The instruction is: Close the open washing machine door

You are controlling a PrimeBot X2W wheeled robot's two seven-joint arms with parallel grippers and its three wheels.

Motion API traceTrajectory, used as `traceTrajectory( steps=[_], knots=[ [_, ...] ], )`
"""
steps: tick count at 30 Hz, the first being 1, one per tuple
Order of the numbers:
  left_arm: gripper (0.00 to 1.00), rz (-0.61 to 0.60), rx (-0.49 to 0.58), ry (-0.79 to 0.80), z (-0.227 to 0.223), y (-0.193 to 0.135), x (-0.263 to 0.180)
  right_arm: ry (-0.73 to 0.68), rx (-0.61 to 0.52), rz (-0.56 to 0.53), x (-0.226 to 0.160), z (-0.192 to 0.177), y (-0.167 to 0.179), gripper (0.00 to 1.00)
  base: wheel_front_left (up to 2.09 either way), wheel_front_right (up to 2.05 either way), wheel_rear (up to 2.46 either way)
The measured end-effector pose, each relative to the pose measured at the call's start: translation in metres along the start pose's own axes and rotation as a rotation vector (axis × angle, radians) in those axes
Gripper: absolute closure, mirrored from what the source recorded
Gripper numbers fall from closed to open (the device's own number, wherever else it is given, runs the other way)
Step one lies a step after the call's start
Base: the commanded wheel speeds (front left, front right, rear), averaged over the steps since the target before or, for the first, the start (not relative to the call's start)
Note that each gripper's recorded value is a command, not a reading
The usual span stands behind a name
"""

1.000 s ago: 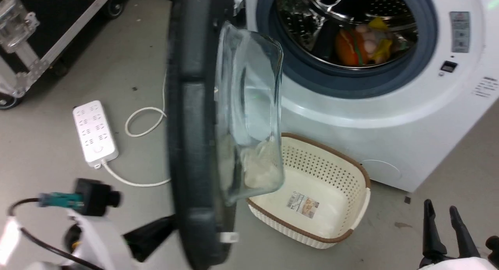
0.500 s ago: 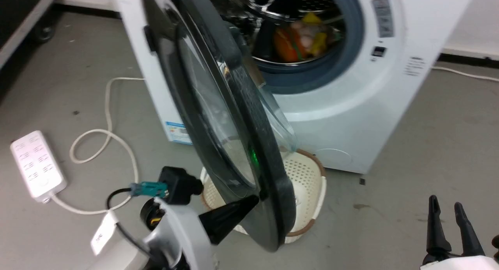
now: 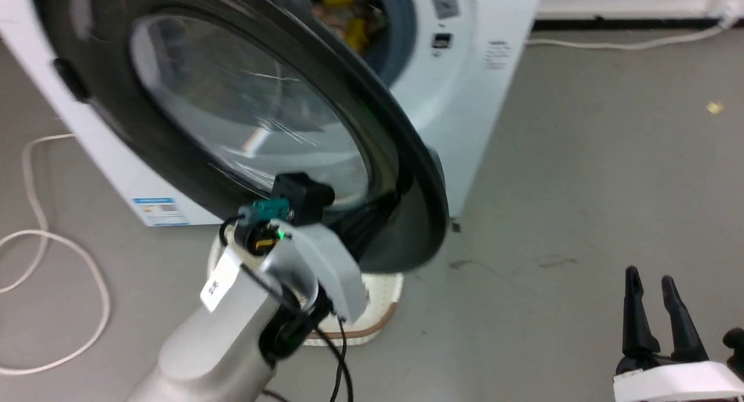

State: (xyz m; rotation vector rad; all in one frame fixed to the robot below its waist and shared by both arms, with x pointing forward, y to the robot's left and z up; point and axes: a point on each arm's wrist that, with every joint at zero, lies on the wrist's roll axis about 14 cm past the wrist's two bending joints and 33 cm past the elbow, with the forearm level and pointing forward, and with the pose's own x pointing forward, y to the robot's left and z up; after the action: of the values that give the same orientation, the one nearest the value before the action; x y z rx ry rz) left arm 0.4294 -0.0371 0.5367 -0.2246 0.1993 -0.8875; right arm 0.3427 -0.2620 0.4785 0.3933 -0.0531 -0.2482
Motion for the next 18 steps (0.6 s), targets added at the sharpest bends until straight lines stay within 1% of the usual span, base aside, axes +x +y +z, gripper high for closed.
traceTrajectory(
  steps=[5,10,15,18],
  knots=[
    [1.00,-0.020,0.002,-0.003,-0.003,0.003,0.039,-0.006,0.003,-0.047,-0.005,0.003,-0.014,0.00,0.00,0.00,0.00],
    [1.00,-0.011,-0.019,-0.001,-0.009,0.012,0.065,0.004,-0.001,-0.093,-0.010,0.002,-0.027,0.00,0.00,0.00,0.00],
    [1.00,0.017,-0.025,-0.005,-0.007,0.021,0.072,0.005,0.002,-0.095,-0.010,0.001,-0.027,0.00,0.00,0.00,0.00],
    [1.00,0.025,-0.062,-0.034,0.001,0.021,0.069,0.002,0.007,-0.083,-0.008,0.001,-0.024,0.00,0.00,0.00,0.00]
  ],
)
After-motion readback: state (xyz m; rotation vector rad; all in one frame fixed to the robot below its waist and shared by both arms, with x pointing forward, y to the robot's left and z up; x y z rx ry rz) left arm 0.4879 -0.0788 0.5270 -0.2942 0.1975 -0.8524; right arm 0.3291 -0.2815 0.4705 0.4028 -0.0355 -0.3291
